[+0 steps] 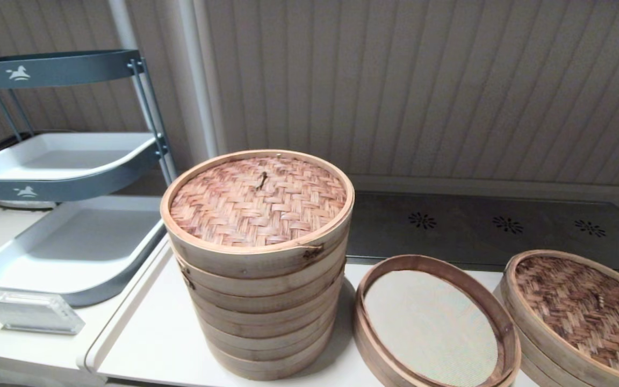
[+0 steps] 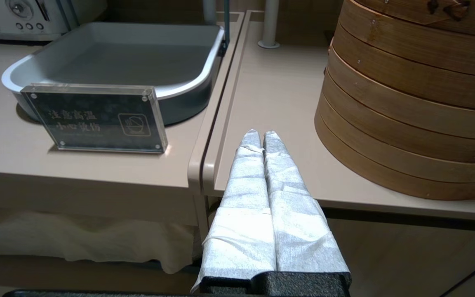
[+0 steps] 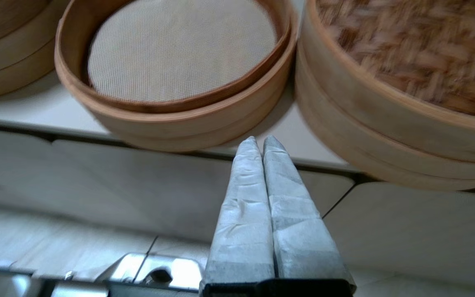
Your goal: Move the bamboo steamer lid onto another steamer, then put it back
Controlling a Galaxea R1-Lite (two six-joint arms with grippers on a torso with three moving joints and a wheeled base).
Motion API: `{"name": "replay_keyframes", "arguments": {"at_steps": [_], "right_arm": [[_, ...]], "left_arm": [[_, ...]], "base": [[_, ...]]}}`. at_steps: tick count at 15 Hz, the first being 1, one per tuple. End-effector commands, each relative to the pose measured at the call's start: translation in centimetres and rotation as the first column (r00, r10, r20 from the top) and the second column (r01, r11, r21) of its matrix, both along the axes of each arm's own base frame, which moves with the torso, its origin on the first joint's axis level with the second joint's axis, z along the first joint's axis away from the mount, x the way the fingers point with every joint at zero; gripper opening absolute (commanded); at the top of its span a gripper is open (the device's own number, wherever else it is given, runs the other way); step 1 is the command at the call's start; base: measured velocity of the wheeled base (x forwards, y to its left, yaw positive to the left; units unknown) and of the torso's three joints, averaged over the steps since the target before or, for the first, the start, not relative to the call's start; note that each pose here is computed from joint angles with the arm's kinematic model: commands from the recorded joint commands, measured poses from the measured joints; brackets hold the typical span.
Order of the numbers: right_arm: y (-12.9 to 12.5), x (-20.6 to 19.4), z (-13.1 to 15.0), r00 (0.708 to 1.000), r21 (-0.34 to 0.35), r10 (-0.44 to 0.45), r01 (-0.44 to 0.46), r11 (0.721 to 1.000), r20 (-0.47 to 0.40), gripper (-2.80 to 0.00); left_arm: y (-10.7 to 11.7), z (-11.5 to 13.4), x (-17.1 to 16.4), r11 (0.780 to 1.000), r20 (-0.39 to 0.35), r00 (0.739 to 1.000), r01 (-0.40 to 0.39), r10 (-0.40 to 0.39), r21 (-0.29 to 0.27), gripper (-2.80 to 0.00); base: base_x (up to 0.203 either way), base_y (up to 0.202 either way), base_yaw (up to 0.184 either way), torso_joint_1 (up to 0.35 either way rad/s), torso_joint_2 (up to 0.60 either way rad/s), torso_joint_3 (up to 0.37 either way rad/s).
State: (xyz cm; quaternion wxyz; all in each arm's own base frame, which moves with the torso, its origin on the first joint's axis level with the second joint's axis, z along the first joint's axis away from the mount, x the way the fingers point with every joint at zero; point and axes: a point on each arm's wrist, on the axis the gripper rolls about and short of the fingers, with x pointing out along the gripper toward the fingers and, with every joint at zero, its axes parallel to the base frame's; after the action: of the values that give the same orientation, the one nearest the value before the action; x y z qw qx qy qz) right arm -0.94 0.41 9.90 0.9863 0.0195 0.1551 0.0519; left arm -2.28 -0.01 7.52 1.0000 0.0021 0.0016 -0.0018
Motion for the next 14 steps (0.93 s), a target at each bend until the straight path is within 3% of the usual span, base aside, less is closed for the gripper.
{"name": "replay_keyframes", "arguments": {"at_steps": [1, 4, 8, 14], "right_arm": [[-0.1, -1.2, -0.9, 0.992, -0.016, -0.011, 0.013, 1.0, 0.126, -2.8], [-0.4, -1.8, -2.2, 0.967, -0.055, -0.087, 0.103, 0.993, 0.241, -2.8], [-0.4, -1.4, -2.2, 0.951, -0.037, -0.098, 0.114, 0.993, 0.293, -2.8], [-0.4, -1.4, -2.2, 0.949, -0.035, -0.1, 0.116, 0.993, 0.299, -2.8]], "left_arm": [[0.0, -0.1, 0.0, 1.0, -0.004, 1.0, -0.001, 0.001, -0.001, -2.8], [0.0, -0.1, 0.0, 1.0, -0.003, 1.0, -0.001, 0.001, -0.001, -2.8], [0.0, -0.1, 0.0, 1.0, -0.004, 1.0, -0.001, 0.001, 0.0, -2.8], [0.0, -0.1, 0.0, 1.0, -0.004, 1.0, -0.001, 0.001, 0.0, -2.8]], "base": [[0.0, 0.0, 0.0, 0.0, 0.0, 0.0], [0.0, 0.0, 0.0, 0.0, 0.0, 0.0], [0.0, 0.0, 0.0, 0.0, 0.0, 0.0], [0.0, 0.0, 0.0, 0.0, 0.0, 0.0]]}}
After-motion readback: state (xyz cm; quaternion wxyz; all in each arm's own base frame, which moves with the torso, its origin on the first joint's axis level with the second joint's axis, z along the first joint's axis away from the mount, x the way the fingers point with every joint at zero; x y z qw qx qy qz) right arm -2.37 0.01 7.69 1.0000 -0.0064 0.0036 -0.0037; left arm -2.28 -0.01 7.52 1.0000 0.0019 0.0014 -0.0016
